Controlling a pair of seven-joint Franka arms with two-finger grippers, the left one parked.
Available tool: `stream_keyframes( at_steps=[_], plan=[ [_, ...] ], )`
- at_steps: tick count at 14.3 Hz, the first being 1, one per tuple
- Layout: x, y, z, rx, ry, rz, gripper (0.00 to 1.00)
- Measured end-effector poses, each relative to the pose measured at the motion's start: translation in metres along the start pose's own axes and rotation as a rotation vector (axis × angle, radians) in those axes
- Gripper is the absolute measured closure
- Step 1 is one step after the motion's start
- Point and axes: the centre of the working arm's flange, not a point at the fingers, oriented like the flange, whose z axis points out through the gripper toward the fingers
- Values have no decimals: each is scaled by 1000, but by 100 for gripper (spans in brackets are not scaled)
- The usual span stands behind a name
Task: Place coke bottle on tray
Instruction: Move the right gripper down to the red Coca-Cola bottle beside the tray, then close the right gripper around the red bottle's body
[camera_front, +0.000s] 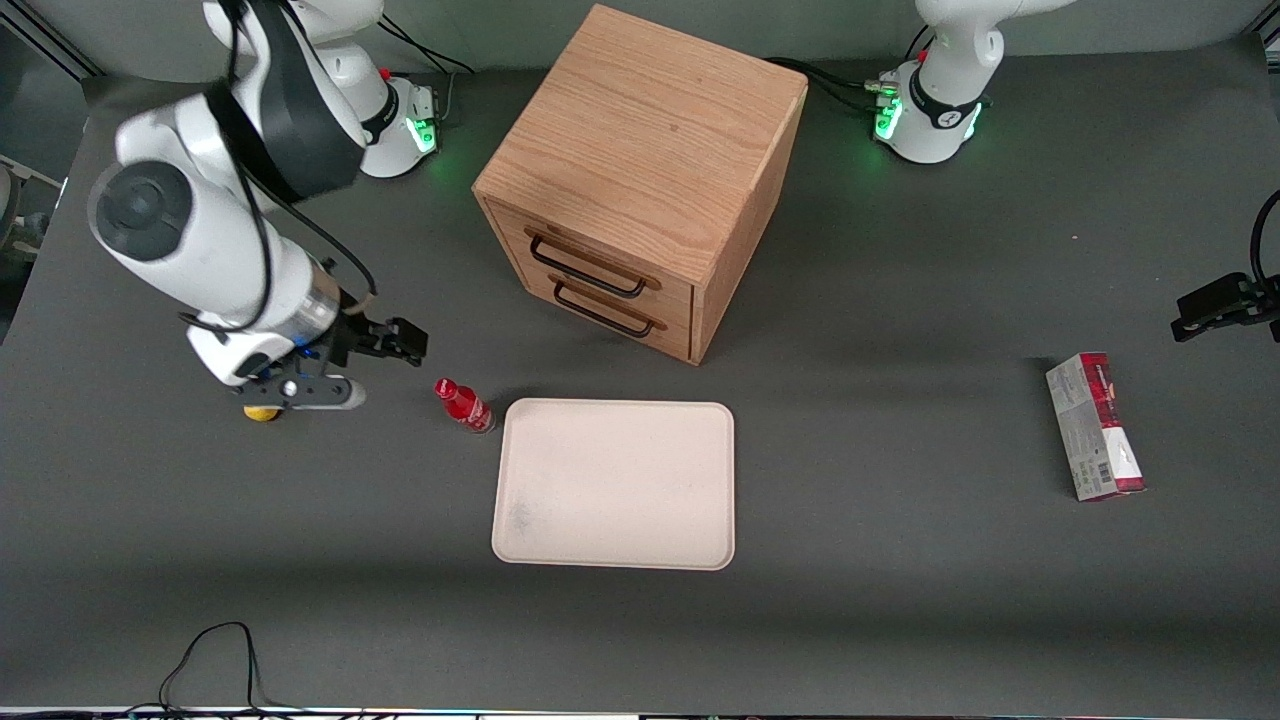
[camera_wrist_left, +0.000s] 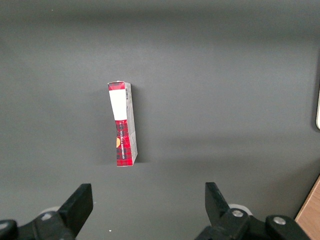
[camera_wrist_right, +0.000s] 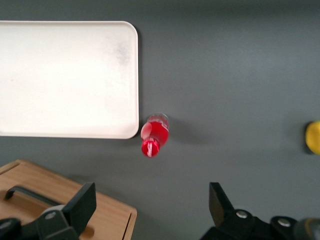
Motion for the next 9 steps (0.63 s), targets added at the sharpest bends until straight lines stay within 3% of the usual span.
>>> stream_keyframes(
  at_steps=[4,9],
  plan=[
    [-11,0,83,15,34,8,0],
    [-22,-4,149,21,26,9,0]
  ],
)
